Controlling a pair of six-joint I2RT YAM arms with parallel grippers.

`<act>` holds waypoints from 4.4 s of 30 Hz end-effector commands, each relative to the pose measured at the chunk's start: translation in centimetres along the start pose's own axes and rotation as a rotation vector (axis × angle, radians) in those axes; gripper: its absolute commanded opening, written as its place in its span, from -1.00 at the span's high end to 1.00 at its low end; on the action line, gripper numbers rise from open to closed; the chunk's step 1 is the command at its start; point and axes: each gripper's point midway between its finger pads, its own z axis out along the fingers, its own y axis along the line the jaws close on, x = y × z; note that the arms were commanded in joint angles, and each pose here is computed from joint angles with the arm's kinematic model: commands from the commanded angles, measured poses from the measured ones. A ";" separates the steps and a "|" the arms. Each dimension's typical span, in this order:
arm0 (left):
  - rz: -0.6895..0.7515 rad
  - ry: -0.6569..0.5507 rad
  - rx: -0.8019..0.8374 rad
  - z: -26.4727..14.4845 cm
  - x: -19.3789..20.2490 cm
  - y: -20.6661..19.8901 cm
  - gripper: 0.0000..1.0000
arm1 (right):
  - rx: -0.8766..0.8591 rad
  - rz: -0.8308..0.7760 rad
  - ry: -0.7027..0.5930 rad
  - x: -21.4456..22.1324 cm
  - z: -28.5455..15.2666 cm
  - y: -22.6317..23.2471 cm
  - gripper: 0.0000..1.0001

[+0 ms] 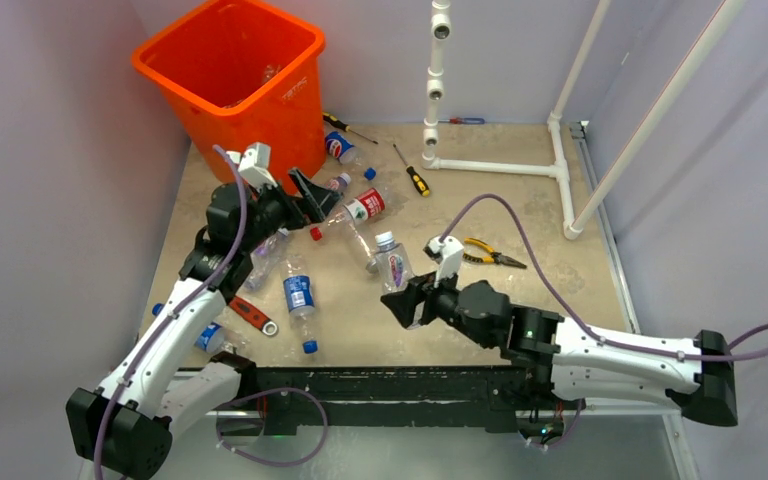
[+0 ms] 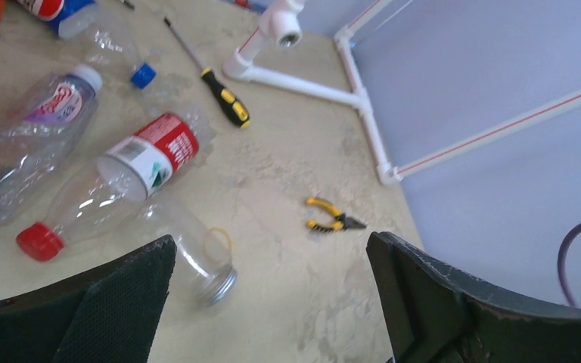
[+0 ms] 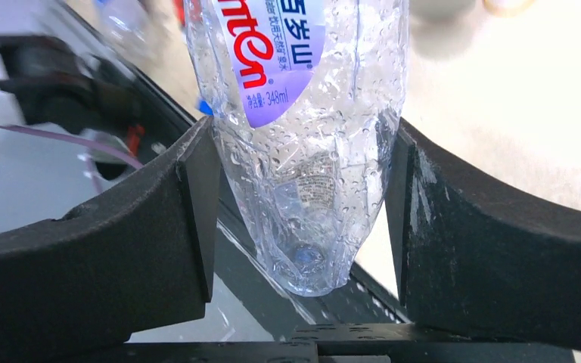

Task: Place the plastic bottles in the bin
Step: Pick up the plastic bottle from the corner of the board, then place the plastic bottle in the trash bin.

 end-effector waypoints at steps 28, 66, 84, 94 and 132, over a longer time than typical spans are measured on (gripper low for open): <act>0.290 0.028 0.673 -1.8 3.9 -13.7 -0.66 | -0.207 -0.193 -0.543 -8.0 -0.8 3.0 1.00; 0.196 0.142 0.880 -3.3 6.3 -16.2 -0.08 | -0.106 -0.166 -0.536 -8.0 0.6 1.7 1.00; 0.226 0.108 0.738 -1.7 6.1 -15.0 1.00 | -0.118 -0.171 -0.463 -7.4 0.8 2.3 -0.22; 0.245 -0.117 0.529 -1.5 0.8 -13.7 1.00 | -0.211 -0.073 -0.445 -8.9 -4.0 2.5 -0.98; 0.291 -1.171 -0.420 -0.1 -41.4 -1.6 1.00 | -0.259 0.170 -0.308 -3.0 -5.2 0.3 -0.98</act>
